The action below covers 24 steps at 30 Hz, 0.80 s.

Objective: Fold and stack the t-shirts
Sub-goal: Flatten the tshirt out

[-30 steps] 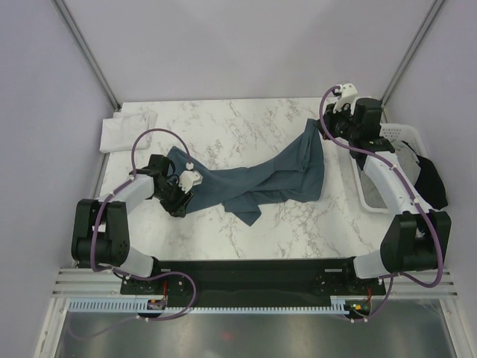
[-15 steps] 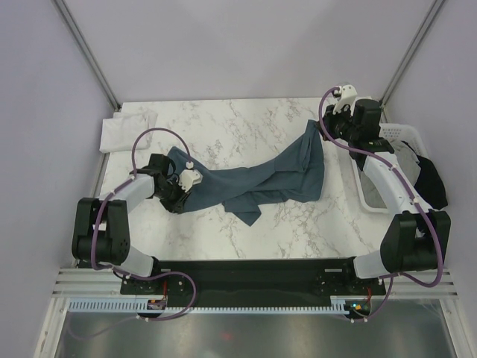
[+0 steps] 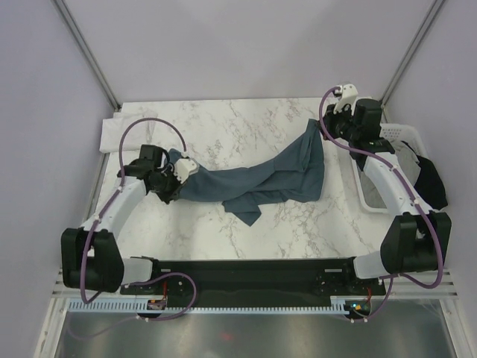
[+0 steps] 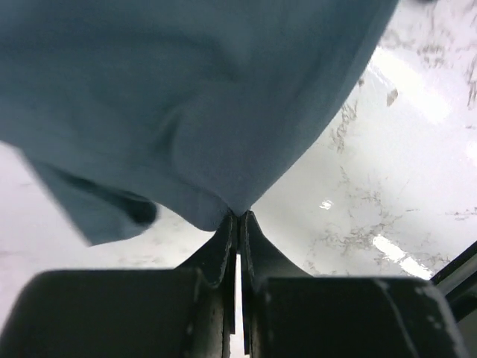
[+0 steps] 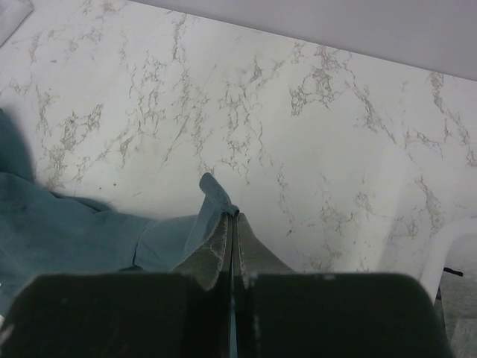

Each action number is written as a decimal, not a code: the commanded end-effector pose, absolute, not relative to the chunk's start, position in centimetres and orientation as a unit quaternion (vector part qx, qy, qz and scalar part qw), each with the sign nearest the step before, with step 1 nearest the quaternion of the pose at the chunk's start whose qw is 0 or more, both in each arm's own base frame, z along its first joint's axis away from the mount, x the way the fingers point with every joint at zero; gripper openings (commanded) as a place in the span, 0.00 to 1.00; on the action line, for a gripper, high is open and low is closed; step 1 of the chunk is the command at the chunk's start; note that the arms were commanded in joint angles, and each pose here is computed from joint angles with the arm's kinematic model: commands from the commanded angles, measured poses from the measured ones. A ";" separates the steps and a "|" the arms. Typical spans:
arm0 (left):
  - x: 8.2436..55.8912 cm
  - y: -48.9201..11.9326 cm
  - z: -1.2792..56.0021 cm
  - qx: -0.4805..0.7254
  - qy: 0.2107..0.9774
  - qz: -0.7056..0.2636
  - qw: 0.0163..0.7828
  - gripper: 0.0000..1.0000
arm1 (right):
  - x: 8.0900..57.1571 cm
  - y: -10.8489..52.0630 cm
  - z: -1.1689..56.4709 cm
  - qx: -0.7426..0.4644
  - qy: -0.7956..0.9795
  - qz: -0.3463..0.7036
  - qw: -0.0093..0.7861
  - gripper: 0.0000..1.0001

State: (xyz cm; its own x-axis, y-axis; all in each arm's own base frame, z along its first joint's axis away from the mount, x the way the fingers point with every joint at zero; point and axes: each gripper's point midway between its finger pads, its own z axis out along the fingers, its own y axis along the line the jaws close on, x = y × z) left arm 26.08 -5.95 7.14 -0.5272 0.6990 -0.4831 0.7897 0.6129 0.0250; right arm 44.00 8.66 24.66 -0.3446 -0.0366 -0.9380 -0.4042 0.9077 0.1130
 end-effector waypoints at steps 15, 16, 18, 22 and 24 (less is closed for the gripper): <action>33.3 -3.7 38.1 0.355 0.737 0.102 0.566 0.02 | 39.4 2.4 49.4 -0.025 0.656 0.059 0.752 0.00; 33.4 -3.6 39.7 0.338 0.724 0.105 0.592 0.02 | 38.8 1.9 50.5 -0.011 0.647 0.053 0.761 0.00; 32.8 -3.0 42.4 0.304 0.706 0.120 0.628 0.02 | 37.5 0.5 52.8 0.013 0.631 0.044 0.775 0.00; 30.8 -2.6 48.7 0.245 0.664 0.117 0.697 0.02 | 34.6 0.4 56.4 0.009 0.603 0.053 0.796 0.00; 30.2 -2.3 50.7 0.227 0.653 0.120 0.713 0.02 | 32.6 0.6 58.7 0.004 0.584 0.053 0.810 0.00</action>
State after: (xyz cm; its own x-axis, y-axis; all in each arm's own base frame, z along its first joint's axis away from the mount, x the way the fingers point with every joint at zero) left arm 31.84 -3.27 43.49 -0.0184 0.5635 -0.8259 0.2891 0.7938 0.5351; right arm 36.33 0.83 53.81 0.2041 0.0675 -0.9766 -0.0903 0.9947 0.0499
